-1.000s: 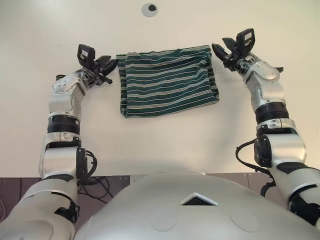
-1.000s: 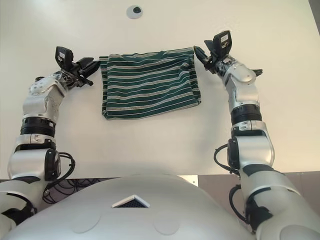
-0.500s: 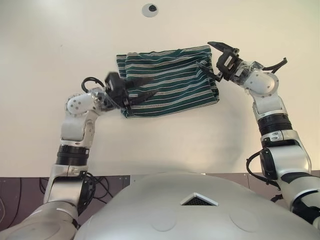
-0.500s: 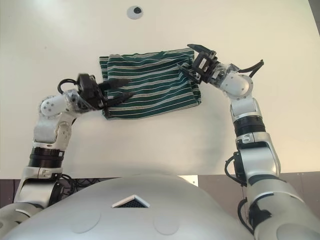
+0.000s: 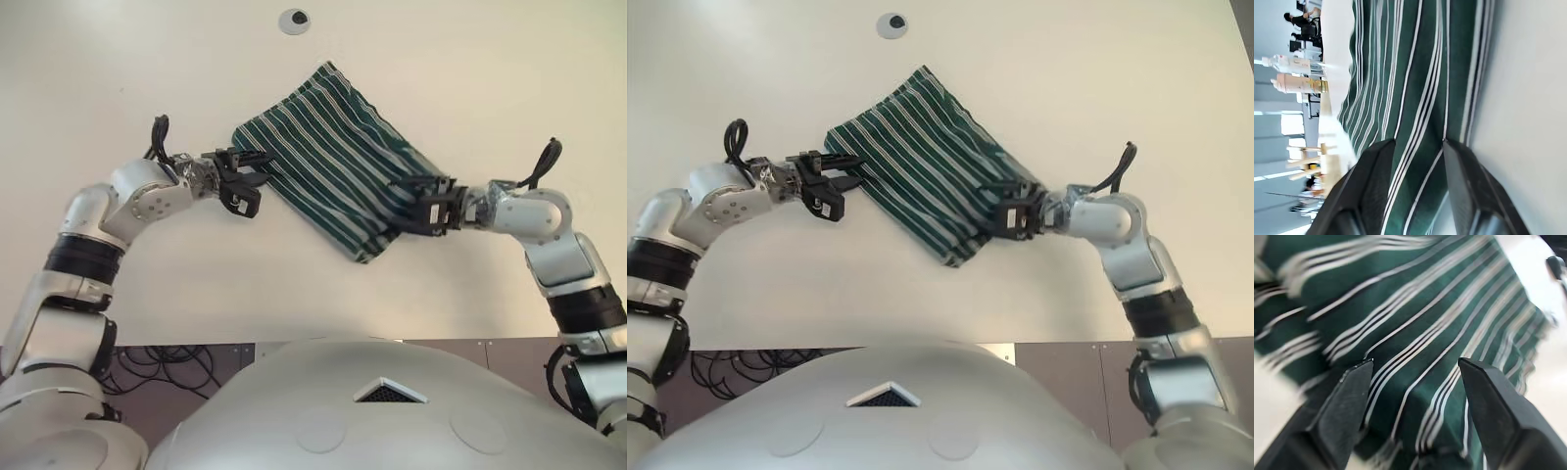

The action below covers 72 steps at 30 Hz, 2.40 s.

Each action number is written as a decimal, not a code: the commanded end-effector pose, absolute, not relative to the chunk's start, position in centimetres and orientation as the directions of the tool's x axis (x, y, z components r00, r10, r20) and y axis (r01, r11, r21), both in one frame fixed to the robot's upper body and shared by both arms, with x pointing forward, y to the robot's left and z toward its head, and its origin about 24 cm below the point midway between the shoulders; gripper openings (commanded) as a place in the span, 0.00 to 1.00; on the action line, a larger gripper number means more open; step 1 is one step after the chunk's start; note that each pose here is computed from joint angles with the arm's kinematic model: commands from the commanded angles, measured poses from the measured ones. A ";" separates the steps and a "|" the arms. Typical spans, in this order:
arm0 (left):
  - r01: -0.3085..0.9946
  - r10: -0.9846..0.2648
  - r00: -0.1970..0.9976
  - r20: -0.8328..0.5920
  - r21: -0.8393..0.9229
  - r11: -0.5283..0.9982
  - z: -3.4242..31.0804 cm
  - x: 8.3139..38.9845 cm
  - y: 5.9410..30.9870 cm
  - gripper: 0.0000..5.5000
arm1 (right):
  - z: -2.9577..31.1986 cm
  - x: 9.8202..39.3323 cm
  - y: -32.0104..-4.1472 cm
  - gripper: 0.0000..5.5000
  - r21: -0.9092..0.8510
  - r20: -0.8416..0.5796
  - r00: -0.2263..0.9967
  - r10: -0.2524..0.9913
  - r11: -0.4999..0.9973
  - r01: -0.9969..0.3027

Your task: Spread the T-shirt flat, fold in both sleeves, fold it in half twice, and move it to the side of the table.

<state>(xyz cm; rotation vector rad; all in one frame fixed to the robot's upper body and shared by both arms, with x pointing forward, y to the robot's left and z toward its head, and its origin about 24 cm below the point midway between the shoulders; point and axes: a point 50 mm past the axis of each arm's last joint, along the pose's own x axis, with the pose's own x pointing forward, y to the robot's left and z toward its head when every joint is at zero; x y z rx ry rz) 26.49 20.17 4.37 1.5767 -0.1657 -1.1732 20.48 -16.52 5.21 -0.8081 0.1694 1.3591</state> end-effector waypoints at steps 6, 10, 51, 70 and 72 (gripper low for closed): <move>0.198 -0.621 0.541 -0.567 0.804 -0.561 3.8 28.7 22.8 0.32 | 9.1 20.7 -14.4 0.58 -0.064 -0.098 0.374 0.922 0.369 -0.927; 0.216 -0.712 0.588 -0.385 0.922 -0.321 5.2 29.0 23.0 0.32 | 9.6 23.0 -18.3 0.58 -0.198 -0.124 0.516 0.847 0.489 -0.850; 0.815 -0.732 0.309 -0.608 0.566 -0.126 0.4 14.9 26.2 0.32 | 2.2 19.3 -21.1 0.58 -0.445 -0.505 0.212 0.836 -0.043 -0.894; 0.781 -0.818 0.257 -0.515 0.609 -0.139 -0.1 14.8 23.5 0.48 | -0.5 19.2 -16.3 0.58 -0.479 -0.455 0.049 0.889 -0.198 -0.855; 0.784 -0.814 0.245 -0.526 0.601 -0.153 -0.2 14.7 23.4 0.42 | -0.7 19.1 -15.7 0.51 -0.473 -0.447 0.029 0.894 -0.209 -0.856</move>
